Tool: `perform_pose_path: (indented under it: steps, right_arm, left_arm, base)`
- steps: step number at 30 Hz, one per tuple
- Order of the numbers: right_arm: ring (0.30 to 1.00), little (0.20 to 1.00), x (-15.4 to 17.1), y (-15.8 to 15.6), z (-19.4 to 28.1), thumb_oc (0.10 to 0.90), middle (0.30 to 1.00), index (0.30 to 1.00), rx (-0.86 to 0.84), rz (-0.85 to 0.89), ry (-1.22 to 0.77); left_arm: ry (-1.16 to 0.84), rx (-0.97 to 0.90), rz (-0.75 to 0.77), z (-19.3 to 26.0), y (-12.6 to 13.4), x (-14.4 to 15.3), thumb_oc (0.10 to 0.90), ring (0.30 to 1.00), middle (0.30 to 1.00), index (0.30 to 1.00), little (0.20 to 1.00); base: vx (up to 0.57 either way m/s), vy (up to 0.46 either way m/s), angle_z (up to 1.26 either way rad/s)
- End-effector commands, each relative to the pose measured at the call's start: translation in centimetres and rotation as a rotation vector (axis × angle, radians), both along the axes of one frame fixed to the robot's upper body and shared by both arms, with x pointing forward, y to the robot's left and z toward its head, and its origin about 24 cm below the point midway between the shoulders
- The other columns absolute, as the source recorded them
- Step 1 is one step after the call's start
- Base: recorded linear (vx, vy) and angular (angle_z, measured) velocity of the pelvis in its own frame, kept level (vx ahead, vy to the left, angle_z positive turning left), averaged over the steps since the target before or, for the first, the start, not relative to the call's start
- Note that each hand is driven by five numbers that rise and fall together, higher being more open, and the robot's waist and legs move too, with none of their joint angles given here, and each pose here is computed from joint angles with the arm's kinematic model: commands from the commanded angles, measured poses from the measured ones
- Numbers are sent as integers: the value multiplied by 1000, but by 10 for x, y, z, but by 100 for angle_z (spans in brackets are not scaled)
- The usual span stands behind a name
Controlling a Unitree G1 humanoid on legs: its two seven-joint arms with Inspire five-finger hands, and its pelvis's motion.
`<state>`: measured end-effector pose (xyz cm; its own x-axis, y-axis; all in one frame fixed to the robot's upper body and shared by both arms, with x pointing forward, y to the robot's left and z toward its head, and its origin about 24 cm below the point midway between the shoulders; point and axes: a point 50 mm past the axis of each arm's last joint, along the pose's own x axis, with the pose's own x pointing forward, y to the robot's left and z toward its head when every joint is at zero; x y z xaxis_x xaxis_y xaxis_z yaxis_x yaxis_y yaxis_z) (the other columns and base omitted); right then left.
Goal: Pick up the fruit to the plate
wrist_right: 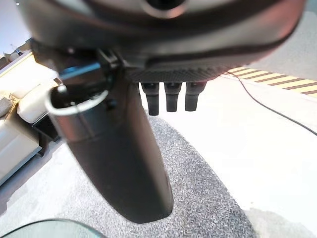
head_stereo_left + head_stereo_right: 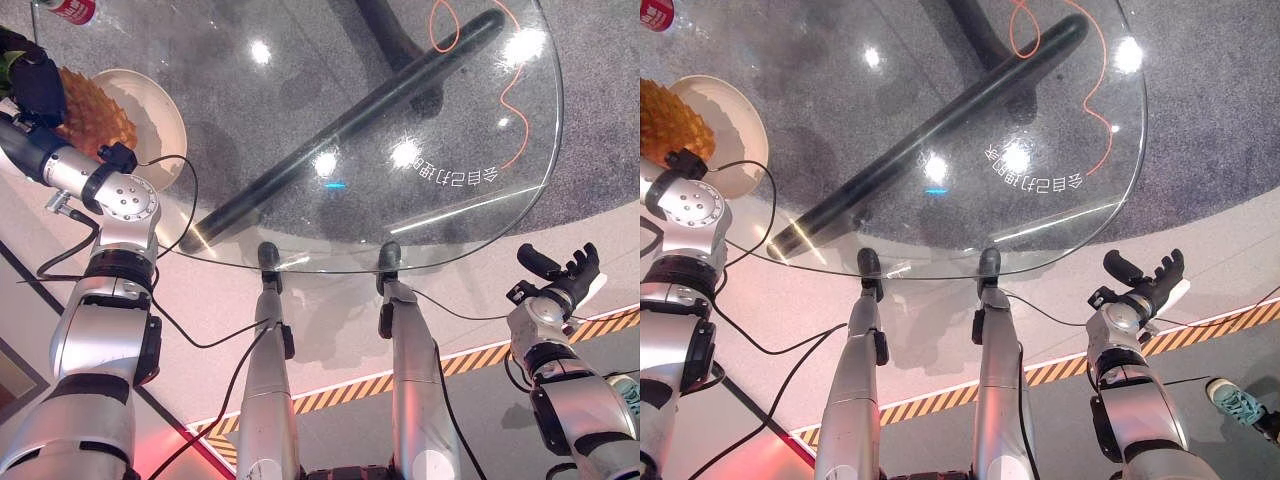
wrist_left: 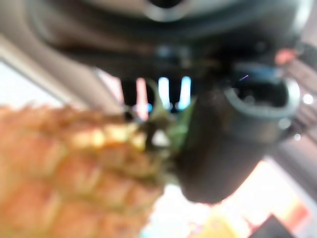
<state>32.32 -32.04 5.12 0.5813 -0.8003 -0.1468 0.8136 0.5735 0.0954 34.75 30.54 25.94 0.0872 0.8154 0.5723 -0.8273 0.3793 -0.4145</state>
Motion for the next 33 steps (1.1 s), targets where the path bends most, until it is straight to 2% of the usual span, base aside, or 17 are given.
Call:
perform_pose_path:
  steps: [1,26,28,29,30,33]
  right_arm:
    - [900,900,-7,-6,-1,800,900,900,-47,-29,-6]
    - [900,900,1,3,5,800,900,900,-53,13,-50]
    - [900,900,1,3,5,800,900,900,-54,14,-51]
    - [900,900,1,3,5,800,900,900,-54,14,-51]
    - [900,900,1,4,5,800,900,900,-54,12,-52]
    - [900,900,1,5,5,800,900,900,-54,12,-53]
  left_arm:
    - [-284,2,97,61,26,-29,100,300,300,300,200]
    - [-307,-25,45,66,28,-28,100,300,300,300,200]
    - [-306,-26,40,66,28,-28,254,432,432,432,354]
    - [-306,-25,40,66,28,-28,265,441,441,441,365]
    - [-308,-27,36,65,27,-28,309,479,479,479,409]
    - [-307,-25,35,65,27,-28,306,476,476,476,406]
  base:
    - [0,0,0]
    - [0,0,0]
    - [0,0,0]
    - [0,0,0]
    - [0,0,0]
    - [0,0,0]
